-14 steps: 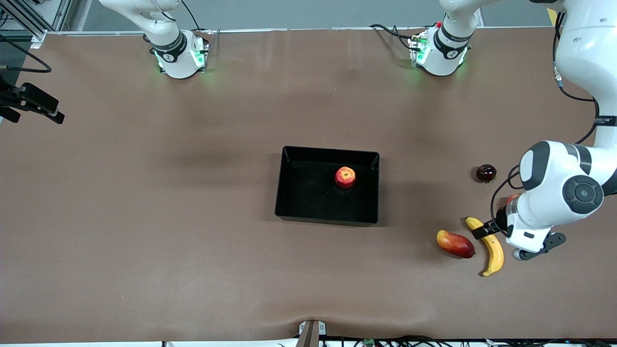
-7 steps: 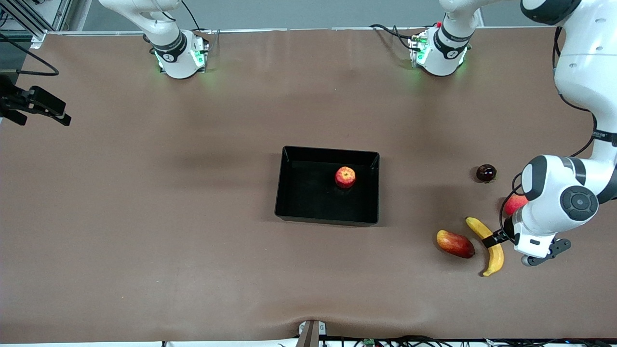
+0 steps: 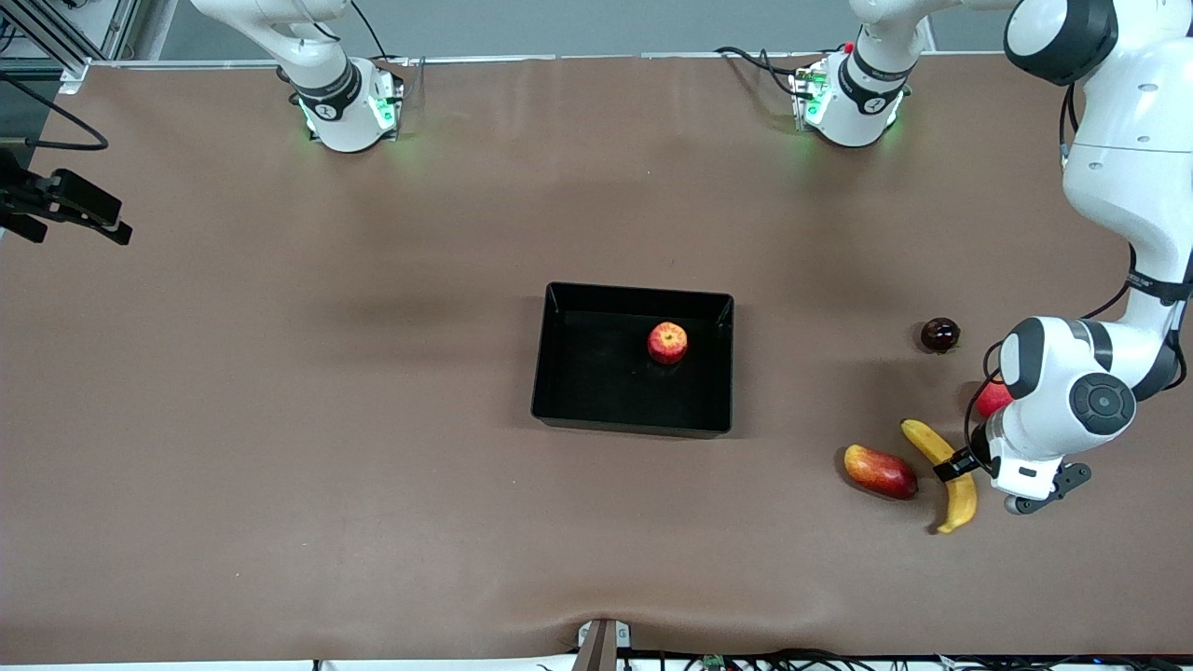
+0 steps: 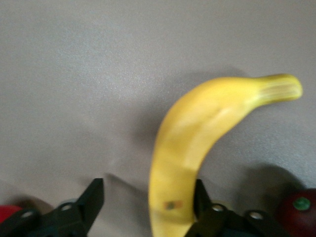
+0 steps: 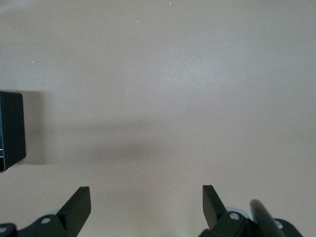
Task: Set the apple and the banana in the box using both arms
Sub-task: 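Grasp the yellow banana with the left gripper and lift it, then carry the banana over the box and lower it inside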
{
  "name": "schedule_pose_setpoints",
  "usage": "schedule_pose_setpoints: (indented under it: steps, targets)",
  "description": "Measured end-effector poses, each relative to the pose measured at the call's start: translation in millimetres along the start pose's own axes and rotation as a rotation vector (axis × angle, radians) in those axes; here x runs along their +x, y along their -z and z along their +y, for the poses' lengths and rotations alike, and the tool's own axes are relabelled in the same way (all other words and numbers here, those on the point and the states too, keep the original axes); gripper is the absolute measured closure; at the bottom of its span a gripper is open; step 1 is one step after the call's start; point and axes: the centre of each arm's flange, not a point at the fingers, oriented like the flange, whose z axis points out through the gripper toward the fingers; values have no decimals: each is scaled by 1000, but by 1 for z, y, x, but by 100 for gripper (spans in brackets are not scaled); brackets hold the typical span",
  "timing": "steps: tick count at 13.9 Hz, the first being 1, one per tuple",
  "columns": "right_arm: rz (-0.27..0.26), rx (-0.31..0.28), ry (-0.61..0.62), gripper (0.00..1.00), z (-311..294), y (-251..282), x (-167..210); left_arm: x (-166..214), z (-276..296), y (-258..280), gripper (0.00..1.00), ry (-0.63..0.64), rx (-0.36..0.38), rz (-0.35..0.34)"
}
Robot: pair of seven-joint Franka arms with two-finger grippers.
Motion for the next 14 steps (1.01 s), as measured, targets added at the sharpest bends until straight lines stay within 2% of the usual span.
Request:
schedule_pose_setpoints:
  steps: [3,4,9,12,14]
  targets:
    - [0,0,0,0,0,0,0,8,4,14,59,-29,-4,21]
    - [0,0,0,0,0,0,0,8,7,22,67,-39,1,17]
    - [0,0,1,0,0,0,0,-9,49,116,66,-91,26,-24]
    - [-1,0,1,0,0,0,0,-43,91,181,66,-94,14,-62]
    - [-1,0,0,0,0,0,0,-77,133,209,66,-53,7,-77]
